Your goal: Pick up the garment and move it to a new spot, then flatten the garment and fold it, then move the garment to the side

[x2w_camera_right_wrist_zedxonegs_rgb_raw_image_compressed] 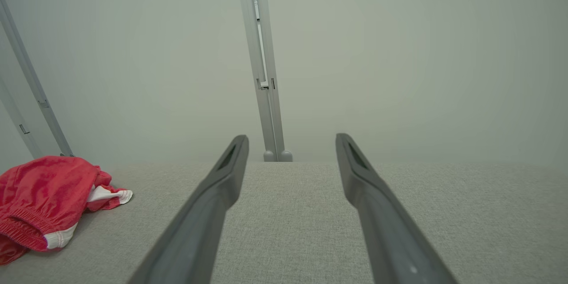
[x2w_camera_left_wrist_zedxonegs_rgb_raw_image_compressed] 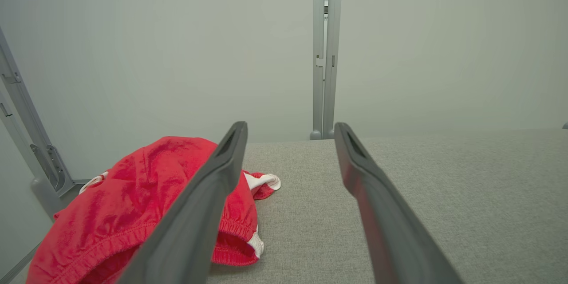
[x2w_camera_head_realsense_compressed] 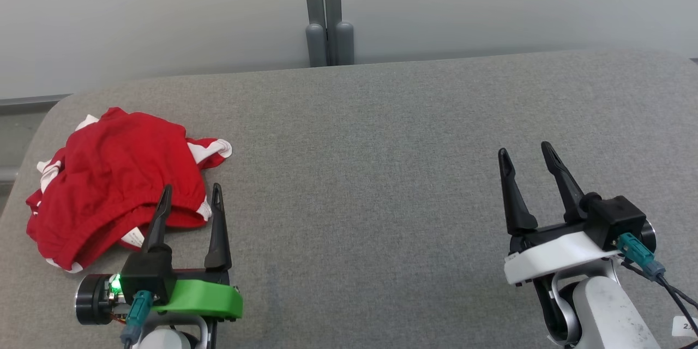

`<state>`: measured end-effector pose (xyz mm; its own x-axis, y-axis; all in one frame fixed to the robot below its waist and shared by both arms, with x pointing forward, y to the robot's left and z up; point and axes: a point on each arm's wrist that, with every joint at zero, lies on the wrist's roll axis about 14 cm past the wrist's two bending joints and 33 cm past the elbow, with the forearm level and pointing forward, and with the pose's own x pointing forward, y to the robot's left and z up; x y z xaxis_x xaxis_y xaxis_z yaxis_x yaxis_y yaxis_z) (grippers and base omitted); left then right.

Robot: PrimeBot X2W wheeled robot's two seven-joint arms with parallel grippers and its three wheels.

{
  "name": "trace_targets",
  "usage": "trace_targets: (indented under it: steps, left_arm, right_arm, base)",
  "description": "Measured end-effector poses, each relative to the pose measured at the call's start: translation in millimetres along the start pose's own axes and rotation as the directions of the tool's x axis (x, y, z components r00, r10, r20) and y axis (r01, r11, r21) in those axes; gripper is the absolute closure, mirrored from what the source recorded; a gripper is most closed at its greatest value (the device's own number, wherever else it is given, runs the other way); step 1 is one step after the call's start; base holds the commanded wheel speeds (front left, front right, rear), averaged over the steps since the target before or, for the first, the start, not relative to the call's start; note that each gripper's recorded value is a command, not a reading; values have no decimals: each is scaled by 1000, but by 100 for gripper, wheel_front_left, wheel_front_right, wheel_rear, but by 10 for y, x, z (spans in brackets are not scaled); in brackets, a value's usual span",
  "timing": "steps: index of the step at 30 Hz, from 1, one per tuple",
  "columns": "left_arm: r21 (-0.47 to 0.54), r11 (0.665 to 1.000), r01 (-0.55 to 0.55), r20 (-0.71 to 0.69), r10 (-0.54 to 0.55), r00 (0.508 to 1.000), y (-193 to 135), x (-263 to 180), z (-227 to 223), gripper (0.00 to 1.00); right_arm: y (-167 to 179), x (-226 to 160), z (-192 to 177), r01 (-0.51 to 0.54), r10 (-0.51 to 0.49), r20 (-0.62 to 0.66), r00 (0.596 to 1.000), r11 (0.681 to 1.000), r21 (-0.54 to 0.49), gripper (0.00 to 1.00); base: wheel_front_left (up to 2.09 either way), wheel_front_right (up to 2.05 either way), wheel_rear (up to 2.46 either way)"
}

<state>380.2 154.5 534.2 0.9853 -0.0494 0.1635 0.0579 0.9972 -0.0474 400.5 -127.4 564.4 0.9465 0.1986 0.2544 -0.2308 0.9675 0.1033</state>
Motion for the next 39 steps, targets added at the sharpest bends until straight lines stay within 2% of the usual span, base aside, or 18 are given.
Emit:
trace_targets:
  steps: [28,39]
  left_arm:
    - [-27,999,-19,-23,18,1000,42,-6,-75,0]
    - [-54,994,-96,-32,94,995,282,-53,-97,0]
  right_arm:
    - [25,26,-96,-9,9,-24,1000,1000,4,0]
    - [245,109,-205,-74,75,-46,996,997,25,0]
  base:
    - [0,0,0]
    - [0,0,0]
